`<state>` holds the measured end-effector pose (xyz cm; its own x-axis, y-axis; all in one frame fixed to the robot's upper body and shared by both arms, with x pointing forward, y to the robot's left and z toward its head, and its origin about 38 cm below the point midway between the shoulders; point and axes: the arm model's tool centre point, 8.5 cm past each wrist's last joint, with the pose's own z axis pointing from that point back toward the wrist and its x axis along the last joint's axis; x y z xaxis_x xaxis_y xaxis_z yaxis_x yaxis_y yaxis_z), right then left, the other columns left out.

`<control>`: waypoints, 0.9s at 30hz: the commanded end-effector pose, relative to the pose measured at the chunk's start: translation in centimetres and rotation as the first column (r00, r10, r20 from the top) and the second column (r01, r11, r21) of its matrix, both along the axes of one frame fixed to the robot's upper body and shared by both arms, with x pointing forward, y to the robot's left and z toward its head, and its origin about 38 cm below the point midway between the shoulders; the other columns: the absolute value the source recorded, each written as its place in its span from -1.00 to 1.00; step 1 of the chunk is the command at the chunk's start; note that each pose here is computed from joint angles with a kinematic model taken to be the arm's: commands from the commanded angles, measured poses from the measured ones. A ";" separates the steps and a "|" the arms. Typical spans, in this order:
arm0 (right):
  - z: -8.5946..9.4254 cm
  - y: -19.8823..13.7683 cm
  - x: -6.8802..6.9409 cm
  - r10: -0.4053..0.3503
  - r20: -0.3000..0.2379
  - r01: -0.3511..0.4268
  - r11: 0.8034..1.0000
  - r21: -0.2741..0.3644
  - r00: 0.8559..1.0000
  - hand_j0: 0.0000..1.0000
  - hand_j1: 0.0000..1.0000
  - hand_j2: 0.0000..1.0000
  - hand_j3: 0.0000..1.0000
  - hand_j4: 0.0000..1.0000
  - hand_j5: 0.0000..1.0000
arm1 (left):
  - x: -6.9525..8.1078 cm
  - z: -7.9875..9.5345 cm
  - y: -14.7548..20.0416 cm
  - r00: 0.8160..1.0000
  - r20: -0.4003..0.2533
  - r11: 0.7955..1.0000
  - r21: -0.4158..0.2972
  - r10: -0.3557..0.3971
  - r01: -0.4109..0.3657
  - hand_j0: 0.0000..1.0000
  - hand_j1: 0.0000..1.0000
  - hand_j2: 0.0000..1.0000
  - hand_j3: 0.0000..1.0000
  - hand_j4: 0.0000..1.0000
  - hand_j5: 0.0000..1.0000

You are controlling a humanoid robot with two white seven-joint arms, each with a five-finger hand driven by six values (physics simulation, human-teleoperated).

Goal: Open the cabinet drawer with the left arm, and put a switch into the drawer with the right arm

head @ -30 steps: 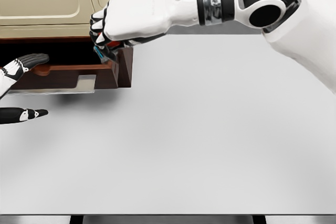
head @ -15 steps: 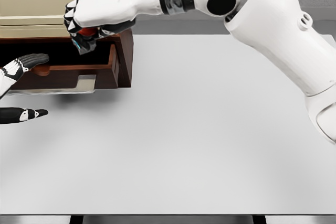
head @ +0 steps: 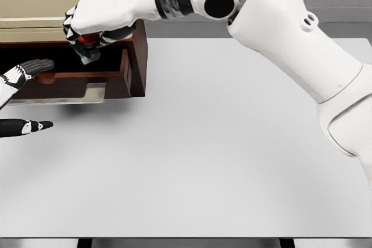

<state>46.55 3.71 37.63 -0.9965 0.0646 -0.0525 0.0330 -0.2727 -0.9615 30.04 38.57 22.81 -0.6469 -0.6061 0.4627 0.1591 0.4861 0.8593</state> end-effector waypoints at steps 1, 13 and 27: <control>-0.2 0.2 0.3 -0.011 -0.015 0.011 1.000 0.000 1.000 -0.35 -0.35 -0.35 -0.35 -0.35 -0.35 | 0.0 0.1 0.0 1.000 -0.001 1.000 -0.005 0.000 0.000 1.00 1.00 1.00 1.00 1.00 1.00; 0.0 2.0 1.1 -0.032 -0.023 0.031 0.999 -0.013 0.999 -0.34 -0.34 -0.34 -0.34 -0.34 -0.34 | 0.0 0.1 0.0 1.000 0.000 1.000 -0.007 -0.001 0.001 1.00 1.00 1.00 1.00 1.00 1.00; -0.6 2.1 2.2 -0.071 -0.030 0.070 0.996 -0.046 0.997 -0.20 -0.20 -0.20 -0.20 -0.20 -0.20 | 0.0 0.1 0.0 1.000 0.001 1.000 -0.007 -0.001 0.001 1.00 1.00 1.00 1.00 1.00 1.00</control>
<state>48.45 5.92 37.09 -0.9920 0.1218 -0.0335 -0.0072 -0.3193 -0.9476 30.06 38.56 22.86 -0.6477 -0.6060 0.4617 0.1579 0.4861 0.8595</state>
